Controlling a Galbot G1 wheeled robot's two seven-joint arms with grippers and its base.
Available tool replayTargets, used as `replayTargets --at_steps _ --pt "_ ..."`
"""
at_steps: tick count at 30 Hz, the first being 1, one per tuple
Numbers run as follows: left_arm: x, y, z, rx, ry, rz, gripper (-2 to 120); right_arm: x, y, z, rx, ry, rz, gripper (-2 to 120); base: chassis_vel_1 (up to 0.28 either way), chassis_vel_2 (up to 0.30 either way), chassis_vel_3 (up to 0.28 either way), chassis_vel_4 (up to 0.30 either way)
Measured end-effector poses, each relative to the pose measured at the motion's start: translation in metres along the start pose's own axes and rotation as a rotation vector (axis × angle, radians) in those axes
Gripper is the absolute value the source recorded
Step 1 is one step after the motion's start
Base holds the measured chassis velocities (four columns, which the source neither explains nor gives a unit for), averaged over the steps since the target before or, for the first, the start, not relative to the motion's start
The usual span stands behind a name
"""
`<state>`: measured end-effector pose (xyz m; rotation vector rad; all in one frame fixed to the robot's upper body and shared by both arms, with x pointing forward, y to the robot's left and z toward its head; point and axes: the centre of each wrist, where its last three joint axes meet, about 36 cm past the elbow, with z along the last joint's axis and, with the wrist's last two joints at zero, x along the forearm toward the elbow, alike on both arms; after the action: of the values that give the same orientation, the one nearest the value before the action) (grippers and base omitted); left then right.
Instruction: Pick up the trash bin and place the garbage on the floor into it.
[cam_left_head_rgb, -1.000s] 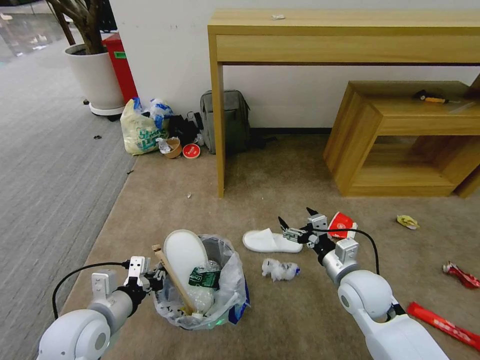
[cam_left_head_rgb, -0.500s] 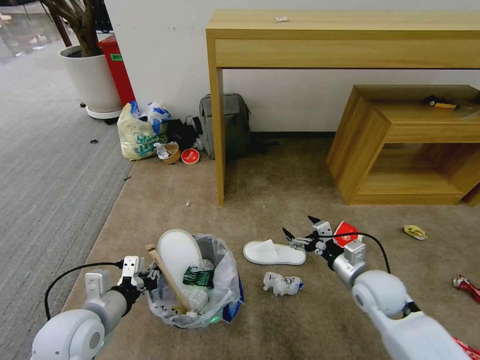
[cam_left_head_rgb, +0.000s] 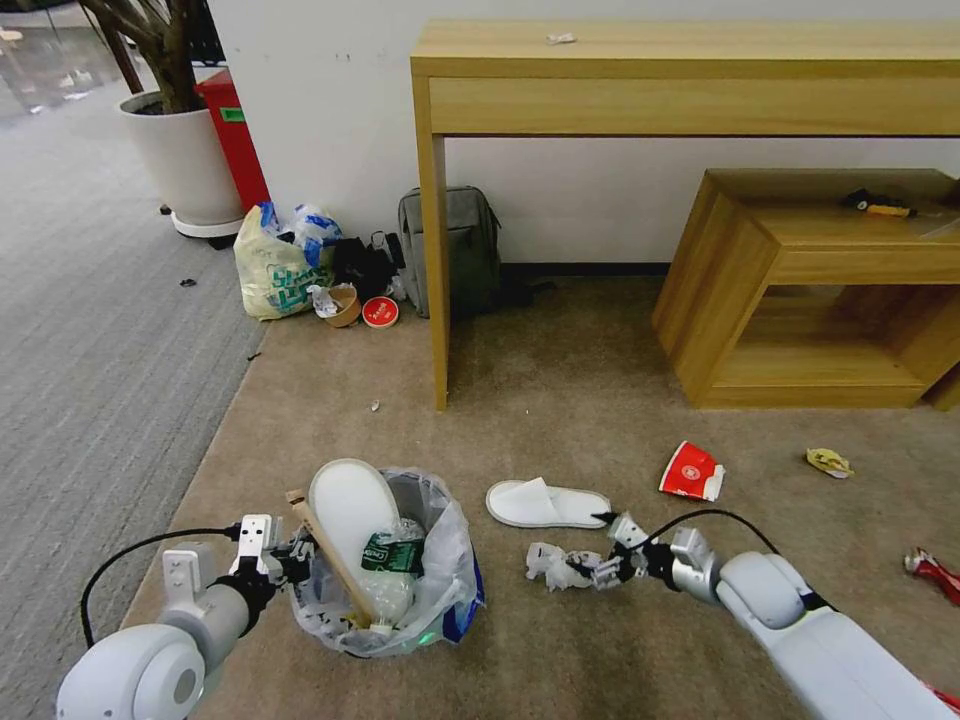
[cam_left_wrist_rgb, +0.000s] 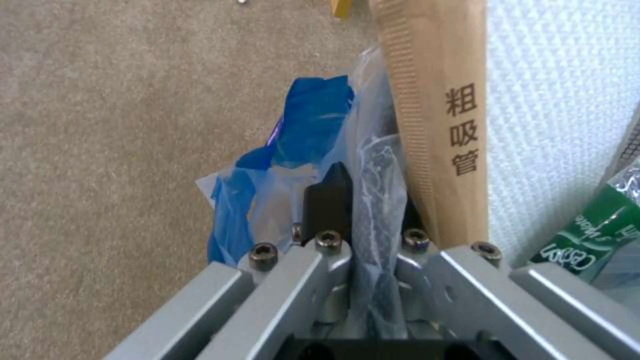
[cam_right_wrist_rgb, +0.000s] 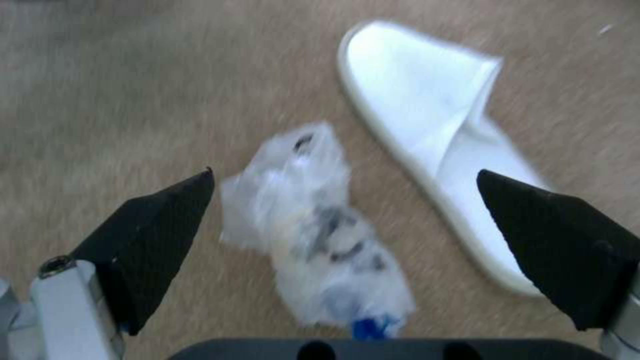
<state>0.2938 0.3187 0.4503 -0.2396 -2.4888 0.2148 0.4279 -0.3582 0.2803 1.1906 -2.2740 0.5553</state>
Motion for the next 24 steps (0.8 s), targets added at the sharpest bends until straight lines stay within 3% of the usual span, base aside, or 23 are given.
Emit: replayTargets --at_steps 18,24 --pt "0.0 -0.006 0.005 0.009 0.003 -0.01 0 -0.038 -0.015 0.043 0.015 0.105 -0.028 100 0.0 0.0 0.0 0.0" --pt "0.0 -0.007 0.005 0.007 0.003 -0.01 0 -0.076 -0.013 0.046 -0.013 0.104 -0.036 99 0.0 0.0 0.0 0.0"
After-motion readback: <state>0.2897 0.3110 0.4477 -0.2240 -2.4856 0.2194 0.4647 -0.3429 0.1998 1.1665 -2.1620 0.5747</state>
